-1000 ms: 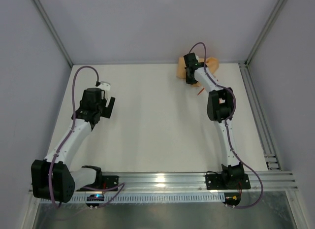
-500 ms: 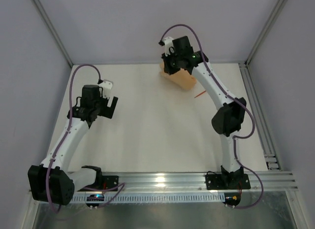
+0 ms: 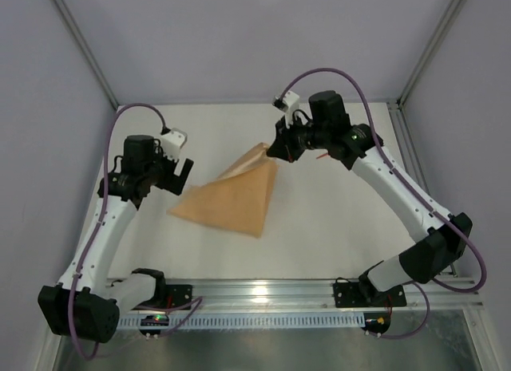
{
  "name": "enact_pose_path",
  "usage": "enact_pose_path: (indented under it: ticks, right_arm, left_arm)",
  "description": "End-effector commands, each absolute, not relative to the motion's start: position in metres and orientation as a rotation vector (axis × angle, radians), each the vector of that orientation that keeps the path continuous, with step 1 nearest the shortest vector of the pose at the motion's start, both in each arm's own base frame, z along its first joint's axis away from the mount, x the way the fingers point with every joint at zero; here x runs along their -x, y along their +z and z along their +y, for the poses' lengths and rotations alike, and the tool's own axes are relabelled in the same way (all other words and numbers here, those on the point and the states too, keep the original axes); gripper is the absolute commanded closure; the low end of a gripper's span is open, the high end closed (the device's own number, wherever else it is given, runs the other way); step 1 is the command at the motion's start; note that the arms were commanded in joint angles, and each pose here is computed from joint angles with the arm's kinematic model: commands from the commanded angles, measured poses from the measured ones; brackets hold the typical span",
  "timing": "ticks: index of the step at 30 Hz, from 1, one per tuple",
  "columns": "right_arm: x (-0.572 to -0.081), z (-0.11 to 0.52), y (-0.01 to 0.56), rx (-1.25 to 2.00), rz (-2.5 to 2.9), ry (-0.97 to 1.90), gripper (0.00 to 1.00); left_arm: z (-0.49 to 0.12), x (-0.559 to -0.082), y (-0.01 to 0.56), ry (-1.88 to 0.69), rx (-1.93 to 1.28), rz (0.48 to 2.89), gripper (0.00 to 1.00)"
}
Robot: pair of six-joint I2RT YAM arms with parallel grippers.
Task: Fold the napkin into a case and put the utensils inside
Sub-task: Move the crumpled napkin to the center of the board, then flatten out the crumpled napkin at the center of the board.
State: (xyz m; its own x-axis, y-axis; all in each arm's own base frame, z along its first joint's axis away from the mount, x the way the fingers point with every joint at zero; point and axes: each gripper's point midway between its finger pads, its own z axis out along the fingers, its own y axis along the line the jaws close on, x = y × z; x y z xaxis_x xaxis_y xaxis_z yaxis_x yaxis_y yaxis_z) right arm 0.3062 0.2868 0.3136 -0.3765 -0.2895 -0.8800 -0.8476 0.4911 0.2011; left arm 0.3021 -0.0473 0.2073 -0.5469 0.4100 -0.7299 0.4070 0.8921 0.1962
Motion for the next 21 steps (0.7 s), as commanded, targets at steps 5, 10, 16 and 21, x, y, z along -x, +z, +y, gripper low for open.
enact_pose_path:
  ticks: [5,10,16,21]
  right_arm:
    - [-0.304,0.230,0.225,0.558,2.169,0.887,0.97]
    - [-0.302,0.231,0.197,0.510,2.217,0.919,0.97]
    - [-0.314,0.230,0.190,0.476,2.216,0.887,0.97]
    - [-0.317,0.229,0.187,0.470,2.223,0.877,0.97]
  left_arm:
    - [-0.085,-0.255,0.144,-0.247,-1.013,2.284,0.08]
    - [-0.089,-0.210,0.071,-0.128,-1.464,2.276,0.07]
    - [-0.061,-0.211,0.040,0.085,-1.559,2.293,0.06]
    - [-0.057,-0.216,0.033,0.124,-1.530,2.340,0.18]
